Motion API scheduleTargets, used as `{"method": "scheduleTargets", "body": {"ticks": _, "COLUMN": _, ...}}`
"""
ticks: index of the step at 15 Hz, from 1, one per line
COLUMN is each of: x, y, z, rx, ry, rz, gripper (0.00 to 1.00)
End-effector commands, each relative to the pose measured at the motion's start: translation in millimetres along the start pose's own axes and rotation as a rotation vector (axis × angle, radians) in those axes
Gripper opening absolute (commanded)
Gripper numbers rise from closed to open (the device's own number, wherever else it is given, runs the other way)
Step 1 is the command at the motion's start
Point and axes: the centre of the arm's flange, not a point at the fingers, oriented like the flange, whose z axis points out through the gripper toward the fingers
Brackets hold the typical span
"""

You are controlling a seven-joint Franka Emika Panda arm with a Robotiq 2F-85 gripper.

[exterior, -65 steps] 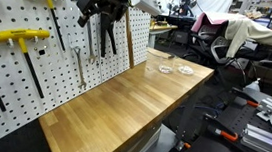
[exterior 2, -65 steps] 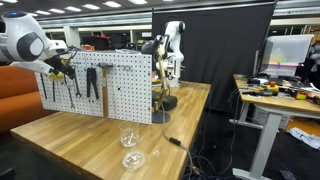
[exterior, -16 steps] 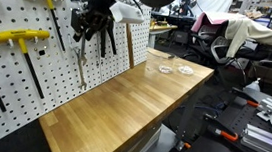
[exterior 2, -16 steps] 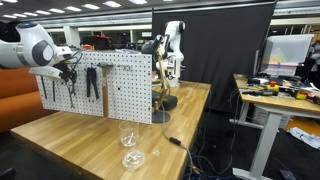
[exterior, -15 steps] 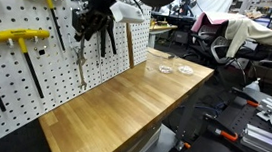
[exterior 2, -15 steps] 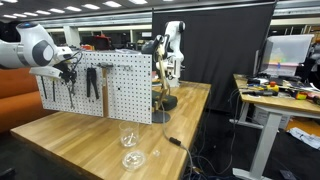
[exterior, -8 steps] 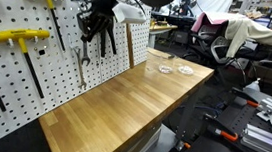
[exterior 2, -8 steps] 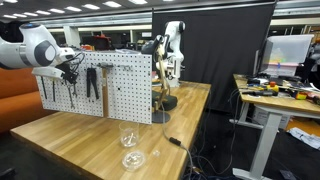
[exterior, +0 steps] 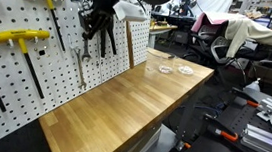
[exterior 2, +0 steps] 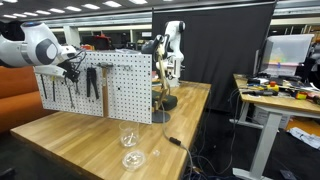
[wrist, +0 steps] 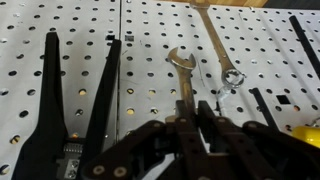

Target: Uncover the jar and then get the wrench from the wall and put it on the table

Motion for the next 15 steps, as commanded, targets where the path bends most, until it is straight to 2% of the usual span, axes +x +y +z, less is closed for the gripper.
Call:
{"method": "scheduleTargets", "body": {"ticks": 1, "x": 5.5, "y": 0.6, "z": -10.4, "rx": 0.000, "ry": 0.004, "rz": -0.023, "gripper": 0.04}}
{"method": "scheduleTargets", "body": {"ticks": 8, "x": -13.1, "y": -5.0, "z": -12.2, "rx": 0.013, "ry": -0.025, "rz": -0.027, "gripper": 0.04}}
{"method": "scheduleTargets", "body": {"ticks": 15, "x": -10.0, "y": -2.5, "z": -23.2, "rx": 0.012, "ry": -0.006, "rz": -0.030, "gripper": 0.04}}
